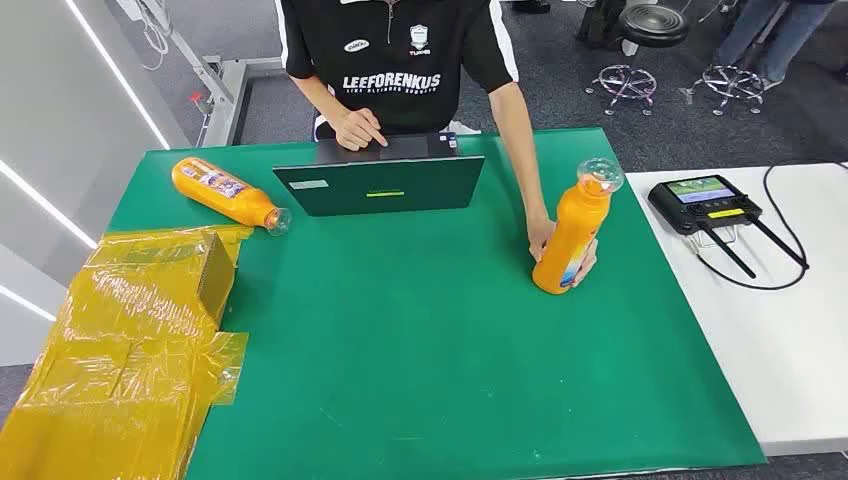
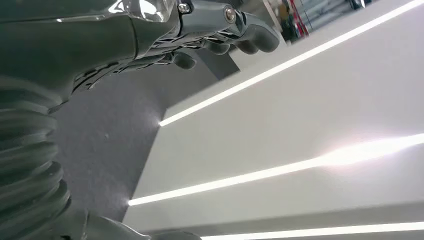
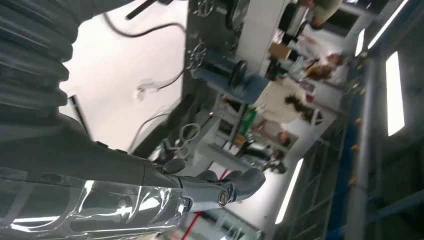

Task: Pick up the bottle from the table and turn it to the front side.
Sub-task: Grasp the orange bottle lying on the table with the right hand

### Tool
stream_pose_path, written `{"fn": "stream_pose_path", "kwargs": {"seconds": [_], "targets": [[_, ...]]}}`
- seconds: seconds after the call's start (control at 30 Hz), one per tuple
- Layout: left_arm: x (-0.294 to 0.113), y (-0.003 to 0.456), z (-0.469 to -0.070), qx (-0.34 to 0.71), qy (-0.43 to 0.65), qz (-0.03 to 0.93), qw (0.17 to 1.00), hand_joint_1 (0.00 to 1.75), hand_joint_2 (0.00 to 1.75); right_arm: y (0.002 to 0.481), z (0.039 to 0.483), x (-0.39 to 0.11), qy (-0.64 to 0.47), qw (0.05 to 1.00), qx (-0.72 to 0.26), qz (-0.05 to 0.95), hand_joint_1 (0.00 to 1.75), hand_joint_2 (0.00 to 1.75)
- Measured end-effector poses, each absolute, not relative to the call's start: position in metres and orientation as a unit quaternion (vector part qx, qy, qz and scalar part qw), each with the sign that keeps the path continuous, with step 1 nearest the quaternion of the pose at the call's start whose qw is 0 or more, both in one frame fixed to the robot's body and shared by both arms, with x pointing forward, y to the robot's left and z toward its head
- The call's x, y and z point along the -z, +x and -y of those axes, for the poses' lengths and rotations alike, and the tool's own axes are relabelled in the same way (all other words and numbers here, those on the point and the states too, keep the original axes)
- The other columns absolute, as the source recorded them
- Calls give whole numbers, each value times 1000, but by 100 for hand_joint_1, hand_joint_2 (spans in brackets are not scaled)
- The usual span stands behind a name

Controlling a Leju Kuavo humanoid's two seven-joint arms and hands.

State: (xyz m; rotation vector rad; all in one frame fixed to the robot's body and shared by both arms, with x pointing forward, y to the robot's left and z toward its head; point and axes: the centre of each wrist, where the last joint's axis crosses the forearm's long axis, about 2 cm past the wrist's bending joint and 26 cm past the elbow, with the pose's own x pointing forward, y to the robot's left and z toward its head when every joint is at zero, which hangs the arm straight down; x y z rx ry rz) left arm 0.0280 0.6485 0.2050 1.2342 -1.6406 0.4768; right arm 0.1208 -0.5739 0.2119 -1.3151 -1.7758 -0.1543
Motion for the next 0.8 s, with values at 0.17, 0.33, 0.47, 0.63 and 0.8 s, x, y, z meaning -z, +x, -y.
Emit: {"fn": "stream_pose_path", "kwargs": {"seconds": [0.17, 0.33, 0.47, 0.63, 0.8], "targets": [[-212, 31, -650, -177, 488, 698, 494, 0, 175, 154, 567, -215, -507, 446, 26, 737, 0, 175], [-217, 49, -647, -147, 467, 716, 498, 0, 175, 189, 554, -213, -464, 462, -3, 756, 0, 175], [-220, 82, -641, -122, 462, 726, 494, 0, 175, 210, 540, -210, -440, 487, -21, 754, 0, 175], [-225, 149, -625, -71, 444, 747, 490, 0, 175, 225, 524, -206, -426, 504, -46, 750, 0, 175], [-227, 195, -606, -33, 413, 767, 490, 0, 175, 237, 509, -201, -400, 516, -67, 755, 0, 175]]}}
